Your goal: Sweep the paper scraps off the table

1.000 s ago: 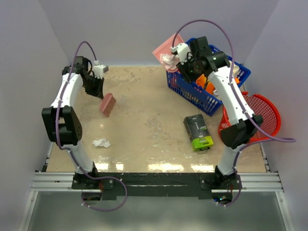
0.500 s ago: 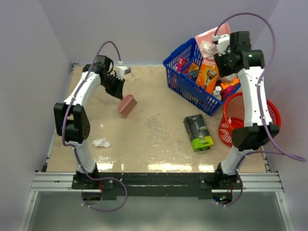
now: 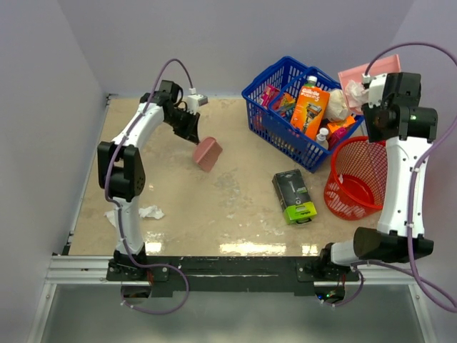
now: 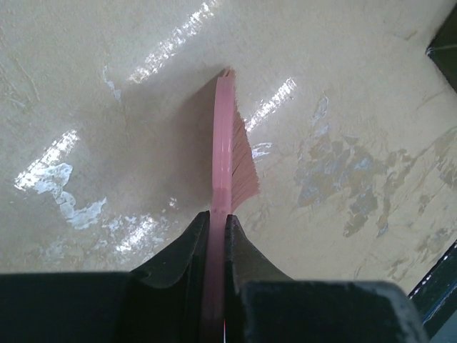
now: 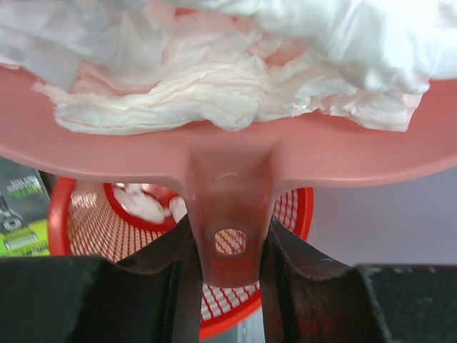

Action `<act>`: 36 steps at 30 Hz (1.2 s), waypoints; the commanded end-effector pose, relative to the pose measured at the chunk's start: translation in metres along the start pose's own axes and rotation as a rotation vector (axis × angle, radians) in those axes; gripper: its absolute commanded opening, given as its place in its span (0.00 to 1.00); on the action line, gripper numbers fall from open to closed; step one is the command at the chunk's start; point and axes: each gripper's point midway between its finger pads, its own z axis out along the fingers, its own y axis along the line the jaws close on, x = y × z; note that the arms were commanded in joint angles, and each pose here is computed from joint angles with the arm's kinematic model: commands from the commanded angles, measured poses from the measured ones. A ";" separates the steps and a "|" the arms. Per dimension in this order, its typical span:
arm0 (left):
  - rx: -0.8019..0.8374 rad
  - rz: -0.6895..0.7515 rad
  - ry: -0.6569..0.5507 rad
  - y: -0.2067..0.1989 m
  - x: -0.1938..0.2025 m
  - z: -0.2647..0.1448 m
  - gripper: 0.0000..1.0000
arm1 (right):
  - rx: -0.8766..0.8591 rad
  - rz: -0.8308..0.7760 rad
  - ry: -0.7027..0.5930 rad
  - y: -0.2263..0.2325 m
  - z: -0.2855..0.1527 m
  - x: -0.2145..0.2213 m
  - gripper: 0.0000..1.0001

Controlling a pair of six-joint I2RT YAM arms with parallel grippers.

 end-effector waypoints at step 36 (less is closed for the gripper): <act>-0.066 0.036 -0.032 0.017 -0.031 0.006 0.00 | 0.404 -0.904 0.755 -0.098 -0.111 0.155 0.00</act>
